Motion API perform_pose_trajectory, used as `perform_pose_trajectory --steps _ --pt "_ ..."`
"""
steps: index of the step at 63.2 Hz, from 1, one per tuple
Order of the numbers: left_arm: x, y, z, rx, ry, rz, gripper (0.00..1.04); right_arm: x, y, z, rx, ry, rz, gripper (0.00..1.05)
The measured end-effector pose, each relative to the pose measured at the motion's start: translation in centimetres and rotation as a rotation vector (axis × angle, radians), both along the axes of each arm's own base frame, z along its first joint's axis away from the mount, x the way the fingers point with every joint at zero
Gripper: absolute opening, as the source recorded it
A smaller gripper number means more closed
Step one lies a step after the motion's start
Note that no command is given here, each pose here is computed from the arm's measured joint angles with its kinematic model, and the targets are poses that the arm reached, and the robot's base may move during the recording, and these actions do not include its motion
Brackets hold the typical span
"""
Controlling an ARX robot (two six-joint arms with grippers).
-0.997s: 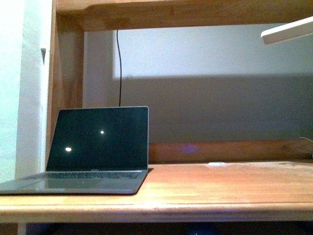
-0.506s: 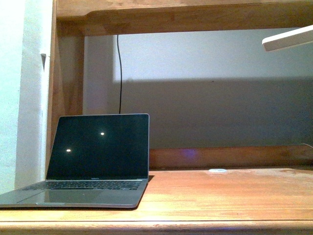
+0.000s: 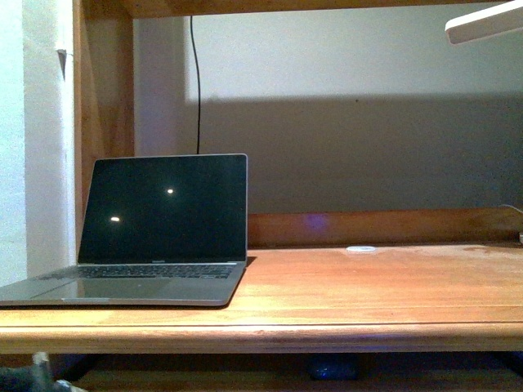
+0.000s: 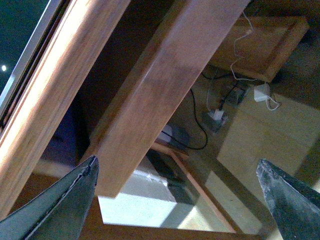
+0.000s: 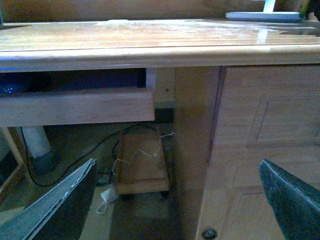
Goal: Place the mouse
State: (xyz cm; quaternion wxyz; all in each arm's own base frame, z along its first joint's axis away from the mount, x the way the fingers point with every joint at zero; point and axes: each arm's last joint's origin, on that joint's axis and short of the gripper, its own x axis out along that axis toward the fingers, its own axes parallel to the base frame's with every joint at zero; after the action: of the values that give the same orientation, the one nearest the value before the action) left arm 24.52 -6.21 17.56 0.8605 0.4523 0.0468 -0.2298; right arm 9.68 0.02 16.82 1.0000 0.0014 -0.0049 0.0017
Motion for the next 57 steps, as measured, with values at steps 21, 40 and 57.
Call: perform_pose_trajectory --steps 21,40,57 --pt "3.1 0.9 -2.6 0.297 -0.131 -0.080 0.97 0.0 0.0 0.0 0.000 0.000 0.000 0.97" --pt "5.3 2.5 -3.1 0.378 -0.226 -0.078 0.97 0.0 0.0 0.0 0.000 0.000 0.000 0.97" --pt "7.6 2.4 -2.6 0.404 -0.292 -0.103 0.97 0.0 0.0 0.0 0.000 0.000 0.000 0.97"
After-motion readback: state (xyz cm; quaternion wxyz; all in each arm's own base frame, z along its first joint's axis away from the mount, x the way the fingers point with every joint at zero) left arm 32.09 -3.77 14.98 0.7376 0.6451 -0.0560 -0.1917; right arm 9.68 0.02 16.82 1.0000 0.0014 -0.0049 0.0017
